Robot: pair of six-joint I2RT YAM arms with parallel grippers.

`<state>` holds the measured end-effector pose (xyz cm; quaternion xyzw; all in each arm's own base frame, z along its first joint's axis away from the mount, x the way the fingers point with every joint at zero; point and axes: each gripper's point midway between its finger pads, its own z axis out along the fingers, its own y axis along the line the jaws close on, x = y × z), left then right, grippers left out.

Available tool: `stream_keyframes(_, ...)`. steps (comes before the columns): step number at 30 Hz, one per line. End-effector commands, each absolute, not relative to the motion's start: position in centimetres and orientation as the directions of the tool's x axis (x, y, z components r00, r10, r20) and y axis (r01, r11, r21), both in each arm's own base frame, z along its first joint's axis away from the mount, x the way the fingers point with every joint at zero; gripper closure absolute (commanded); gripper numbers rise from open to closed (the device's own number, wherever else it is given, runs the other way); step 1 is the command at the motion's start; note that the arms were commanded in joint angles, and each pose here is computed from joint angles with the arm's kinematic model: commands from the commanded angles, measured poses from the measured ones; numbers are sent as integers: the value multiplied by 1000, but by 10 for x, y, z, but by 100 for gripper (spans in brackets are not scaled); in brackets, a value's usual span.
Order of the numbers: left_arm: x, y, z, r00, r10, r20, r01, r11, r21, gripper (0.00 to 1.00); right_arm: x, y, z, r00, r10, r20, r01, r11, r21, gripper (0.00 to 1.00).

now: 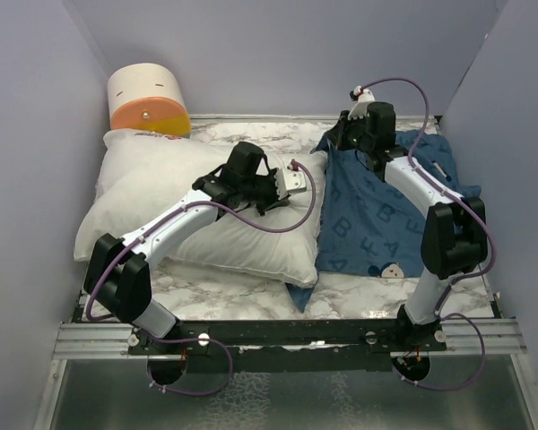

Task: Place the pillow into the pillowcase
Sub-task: Stuff the pillow into the pillowcase.

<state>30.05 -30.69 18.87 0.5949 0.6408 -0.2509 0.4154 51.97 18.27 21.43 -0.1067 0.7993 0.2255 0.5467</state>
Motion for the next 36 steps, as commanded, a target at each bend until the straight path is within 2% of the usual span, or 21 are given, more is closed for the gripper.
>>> stream_keyframes(1, 295, -297, 173, -11, 612, -791, 983, 151, 103, 100, 496, 204, 255, -277, 51, -959, -538, 819, 199, 99)
stream_keyframes(8, 290, -326, 231, 74, 466, -882, 993, 51, 110, 100, 496, 220, 227, -391, -11, -920, -545, 808, 222, 99)
stream_keyframes(12, 283, -336, 245, 116, 408, -906, 991, 16, 134, 100, 476, 253, 235, -357, -65, -932, -618, 764, 184, 99)
stream_keyframes(17, 283, -336, 260, 193, 367, -910, 974, 40, 223, 100, 451, 267, 260, -314, -74, -946, -674, 719, 168, 99)
stream_keyframes(22, 283, -329, 291, 318, 303, -898, 925, 110, 365, 100, 440, 261, 276, -304, -59, -951, -669, 724, 169, 99)
stream_keyframes(28, 259, -340, 305, 407, 246, -880, 891, 105, 441, 100, 463, 238, 215, -467, -95, -879, -496, 851, 171, 99)
stream_keyframes(31, 246, -354, 296, 464, 269, -844, 864, 73, 498, 100, 457, 251, 217, -468, -90, -879, -548, 810, 209, 99)
stream_keyframes(36, 261, -358, 288, 515, 324, -794, 818, 90, 568, 100, 440, 278, 247, -402, -106, -910, -640, 743, 196, 99)
